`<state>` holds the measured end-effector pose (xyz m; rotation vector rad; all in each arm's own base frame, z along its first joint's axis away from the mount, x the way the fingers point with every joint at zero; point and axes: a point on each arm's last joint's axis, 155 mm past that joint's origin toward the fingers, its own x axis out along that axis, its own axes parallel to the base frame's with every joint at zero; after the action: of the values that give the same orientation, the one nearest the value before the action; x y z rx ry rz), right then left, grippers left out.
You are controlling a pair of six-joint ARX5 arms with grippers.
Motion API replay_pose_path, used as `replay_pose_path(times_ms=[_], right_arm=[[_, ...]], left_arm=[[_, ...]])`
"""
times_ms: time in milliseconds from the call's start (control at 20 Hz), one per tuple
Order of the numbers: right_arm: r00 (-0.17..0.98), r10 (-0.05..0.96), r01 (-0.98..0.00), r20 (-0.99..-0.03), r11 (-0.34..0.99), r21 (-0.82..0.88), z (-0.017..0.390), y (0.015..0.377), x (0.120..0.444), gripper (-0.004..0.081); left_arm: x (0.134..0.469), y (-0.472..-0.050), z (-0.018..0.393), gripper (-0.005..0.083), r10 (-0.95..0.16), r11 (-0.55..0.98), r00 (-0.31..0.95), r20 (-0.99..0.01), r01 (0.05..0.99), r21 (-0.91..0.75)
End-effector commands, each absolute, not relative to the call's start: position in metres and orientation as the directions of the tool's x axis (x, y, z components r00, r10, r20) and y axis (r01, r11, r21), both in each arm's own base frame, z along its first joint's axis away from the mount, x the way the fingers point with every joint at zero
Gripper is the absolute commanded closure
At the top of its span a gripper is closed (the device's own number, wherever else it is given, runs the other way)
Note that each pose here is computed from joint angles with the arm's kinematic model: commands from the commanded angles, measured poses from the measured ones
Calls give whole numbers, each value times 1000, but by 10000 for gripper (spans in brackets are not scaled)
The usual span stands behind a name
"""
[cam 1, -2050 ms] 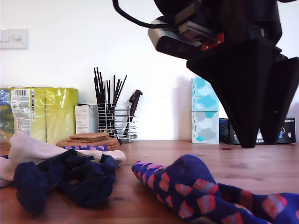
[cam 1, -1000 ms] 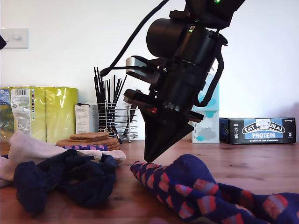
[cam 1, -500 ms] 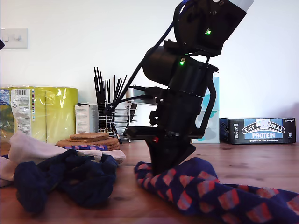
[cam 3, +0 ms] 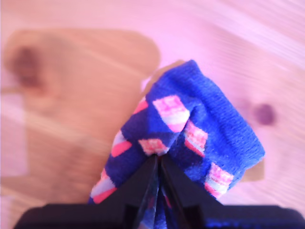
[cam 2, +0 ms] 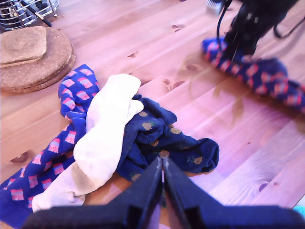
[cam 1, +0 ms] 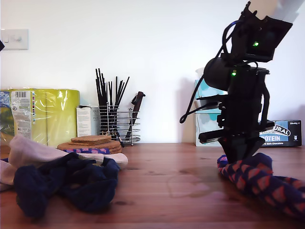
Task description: Pair up the socks based on colour and pattern, by placing each sock on top of its pair
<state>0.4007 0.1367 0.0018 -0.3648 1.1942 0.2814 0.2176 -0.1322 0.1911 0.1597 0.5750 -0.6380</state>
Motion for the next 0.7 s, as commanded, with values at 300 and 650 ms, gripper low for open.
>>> replay_pose_path(times_ms=[300, 650], right_arm=[[495, 144, -418, -857, 904, -89, 95, 156, 388, 782], [674, 396, -501, -623, 865, 8, 233, 181, 341, 782]], left_arm=[[226, -131, 202, 793, -510, 809, 693, -510, 588, -10], [245, -129, 224, 794, -500, 829, 756, -422, 559, 20]])
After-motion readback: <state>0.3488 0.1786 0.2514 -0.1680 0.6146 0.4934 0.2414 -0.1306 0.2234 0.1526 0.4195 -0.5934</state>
